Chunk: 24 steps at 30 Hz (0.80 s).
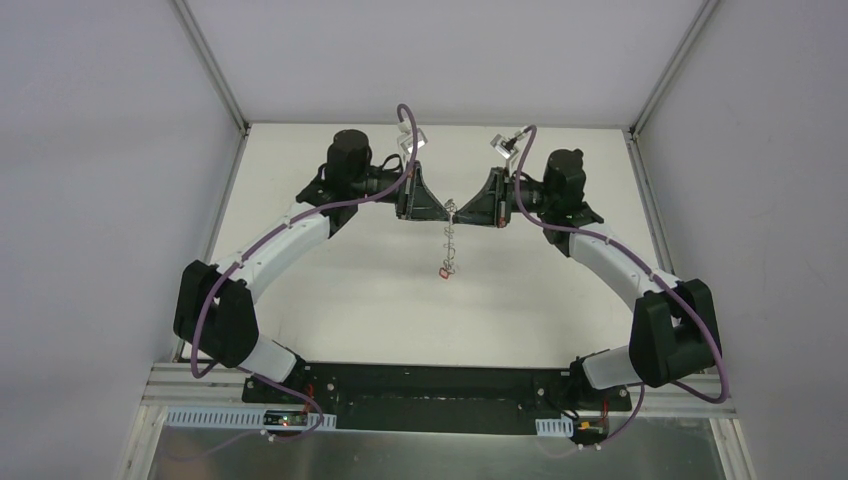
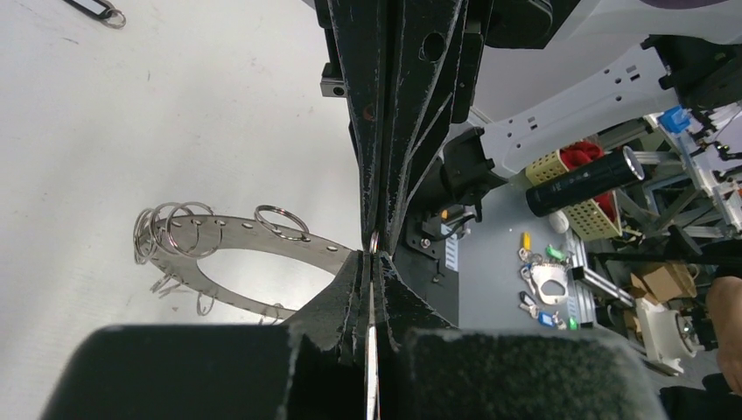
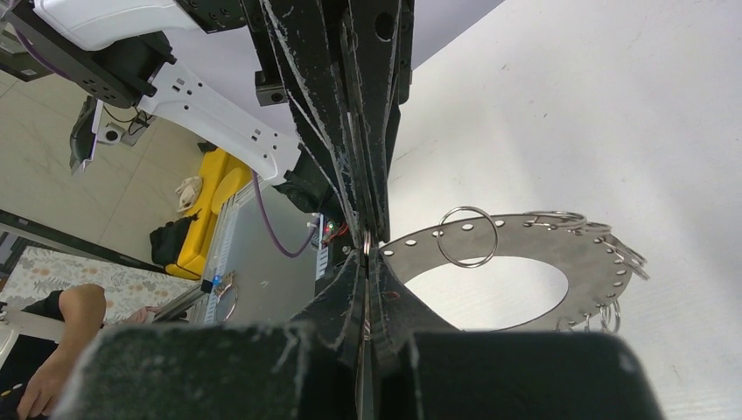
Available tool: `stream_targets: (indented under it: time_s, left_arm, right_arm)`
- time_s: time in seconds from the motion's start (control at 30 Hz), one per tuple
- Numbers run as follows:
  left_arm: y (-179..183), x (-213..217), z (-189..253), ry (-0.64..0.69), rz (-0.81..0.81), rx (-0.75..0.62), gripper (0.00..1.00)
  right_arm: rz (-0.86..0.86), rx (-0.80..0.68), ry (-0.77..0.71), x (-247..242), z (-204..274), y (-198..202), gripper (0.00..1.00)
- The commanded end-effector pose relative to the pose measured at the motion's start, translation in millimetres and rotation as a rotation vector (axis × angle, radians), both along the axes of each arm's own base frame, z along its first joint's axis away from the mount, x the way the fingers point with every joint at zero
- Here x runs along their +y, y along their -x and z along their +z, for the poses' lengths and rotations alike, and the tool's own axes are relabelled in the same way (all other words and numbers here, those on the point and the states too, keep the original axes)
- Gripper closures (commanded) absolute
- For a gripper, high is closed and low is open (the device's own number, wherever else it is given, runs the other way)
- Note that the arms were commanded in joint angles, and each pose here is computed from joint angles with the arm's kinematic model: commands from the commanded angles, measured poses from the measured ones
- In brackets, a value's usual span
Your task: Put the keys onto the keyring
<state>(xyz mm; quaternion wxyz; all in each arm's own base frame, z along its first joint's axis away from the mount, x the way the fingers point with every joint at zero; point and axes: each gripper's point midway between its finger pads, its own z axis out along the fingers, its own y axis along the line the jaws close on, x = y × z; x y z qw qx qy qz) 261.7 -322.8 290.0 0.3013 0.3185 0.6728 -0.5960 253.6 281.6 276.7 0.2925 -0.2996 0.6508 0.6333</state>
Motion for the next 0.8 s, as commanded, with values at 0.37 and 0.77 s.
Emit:
stream_targets:
  time_s: [0.37,0.77]
  left_arm:
    - [7.8,13.3,8.6,-0.112,-0.002,-0.153,1.00]
    - [34.9,43.5,-3.8,-0.436,-0.088,-0.353,1.00]
  right_arm:
    - [-0.003,-0.074,-0.022,0.3,6.5,1.3,0.95]
    - [0.017,-0.174,0.063,-2.9,1.0,3.2,0.57]
